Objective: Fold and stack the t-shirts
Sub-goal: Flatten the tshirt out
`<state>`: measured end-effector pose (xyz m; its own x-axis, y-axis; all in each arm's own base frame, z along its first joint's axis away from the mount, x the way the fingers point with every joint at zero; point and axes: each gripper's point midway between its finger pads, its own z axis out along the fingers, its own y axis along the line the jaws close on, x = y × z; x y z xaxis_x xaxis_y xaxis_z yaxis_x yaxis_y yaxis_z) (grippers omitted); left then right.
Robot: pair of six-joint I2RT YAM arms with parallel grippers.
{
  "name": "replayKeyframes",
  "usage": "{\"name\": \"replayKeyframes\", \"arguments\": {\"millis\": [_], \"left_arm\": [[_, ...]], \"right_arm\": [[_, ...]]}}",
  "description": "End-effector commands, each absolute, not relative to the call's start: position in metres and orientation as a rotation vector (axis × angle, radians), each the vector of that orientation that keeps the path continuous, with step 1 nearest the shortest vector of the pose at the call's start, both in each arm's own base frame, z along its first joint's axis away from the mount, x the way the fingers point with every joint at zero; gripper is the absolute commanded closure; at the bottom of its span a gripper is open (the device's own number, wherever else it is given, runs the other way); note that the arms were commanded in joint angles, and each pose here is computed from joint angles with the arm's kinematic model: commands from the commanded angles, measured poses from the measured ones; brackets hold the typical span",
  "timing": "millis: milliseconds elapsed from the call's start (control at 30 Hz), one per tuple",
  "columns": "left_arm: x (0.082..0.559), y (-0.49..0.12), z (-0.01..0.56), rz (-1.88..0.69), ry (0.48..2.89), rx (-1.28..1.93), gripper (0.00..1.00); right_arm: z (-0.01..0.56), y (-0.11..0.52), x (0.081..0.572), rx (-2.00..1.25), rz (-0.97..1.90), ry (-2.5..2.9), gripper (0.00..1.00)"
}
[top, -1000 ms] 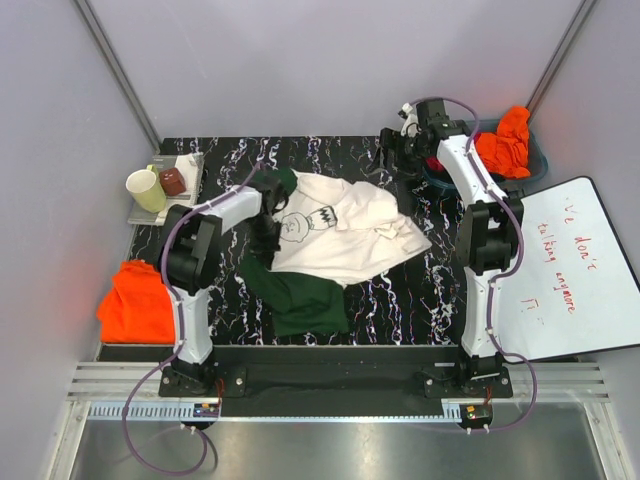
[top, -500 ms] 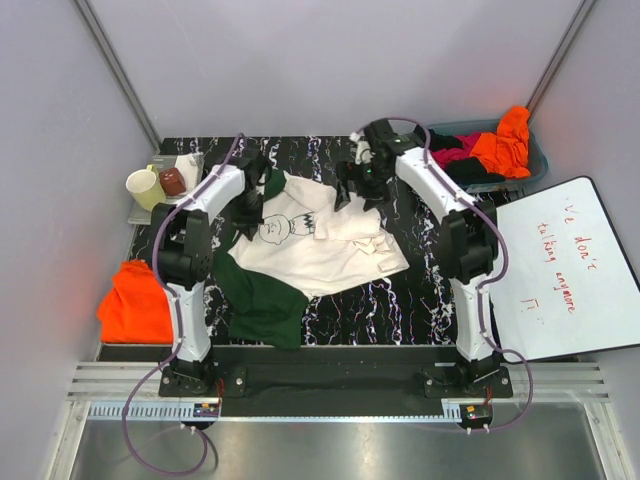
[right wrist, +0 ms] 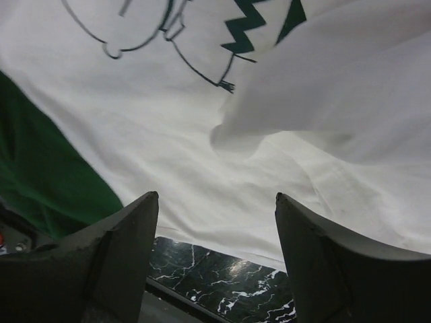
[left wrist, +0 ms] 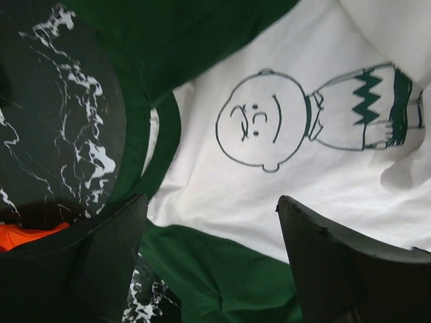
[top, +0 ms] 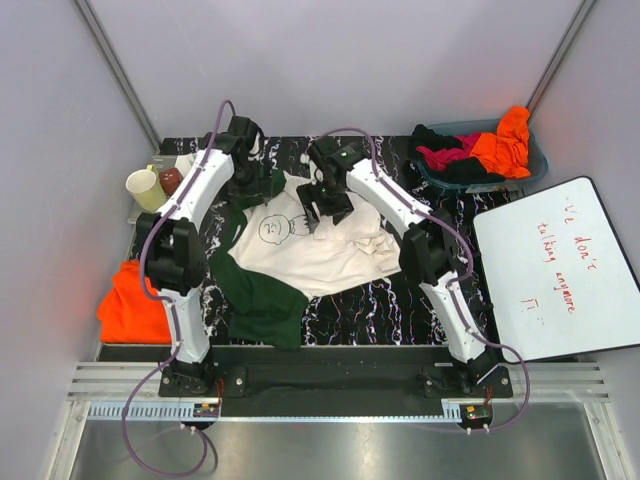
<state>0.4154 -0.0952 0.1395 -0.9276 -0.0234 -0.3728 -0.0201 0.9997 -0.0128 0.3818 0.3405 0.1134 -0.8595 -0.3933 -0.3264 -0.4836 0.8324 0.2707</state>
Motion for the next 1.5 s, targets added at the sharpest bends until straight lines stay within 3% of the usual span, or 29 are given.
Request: {"name": "replayKeyframes", "arguments": {"millis": [0, 167, 800, 1133, 1267, 1367, 1467], "left_arm": [[0.445, -0.096, 0.158, -0.071, 2.683, -0.077, 0.16], [0.461, -0.097, 0.161, -0.094, 2.660, -0.068, 0.16], [0.464, -0.103, 0.126, -0.159, 2.744, -0.050, 0.17], [0.464, -0.103, 0.127, -0.163, 2.729, -0.041, 0.17], [0.469, -0.102, 0.130, -0.151, 2.710, -0.046, 0.18], [0.478, -0.095, 0.131, -0.092, 2.685, -0.056, 0.17], [0.491, -0.088, 0.126, -0.002, 2.663, -0.036, 0.11]], "right_arm": [[0.104, 0.324, 0.385, -0.665, 0.282, 2.773, 0.23], [0.085, 0.326, 0.389, -0.651, 0.244, 2.804, 0.29], [0.085, 0.364, 0.416, -0.559, 0.400, 2.729, 0.28], [0.023, 0.334, 0.416, -0.545, 0.138, 2.839, 0.55], [0.027, 0.319, 0.418, -0.547, 0.035, 2.827, 0.89], [0.045, 0.309, 0.426, -0.529, -0.030, 2.777, 1.00], [0.070, 0.302, 0.433, -0.519, -0.056, 2.719, 1.00]]}}
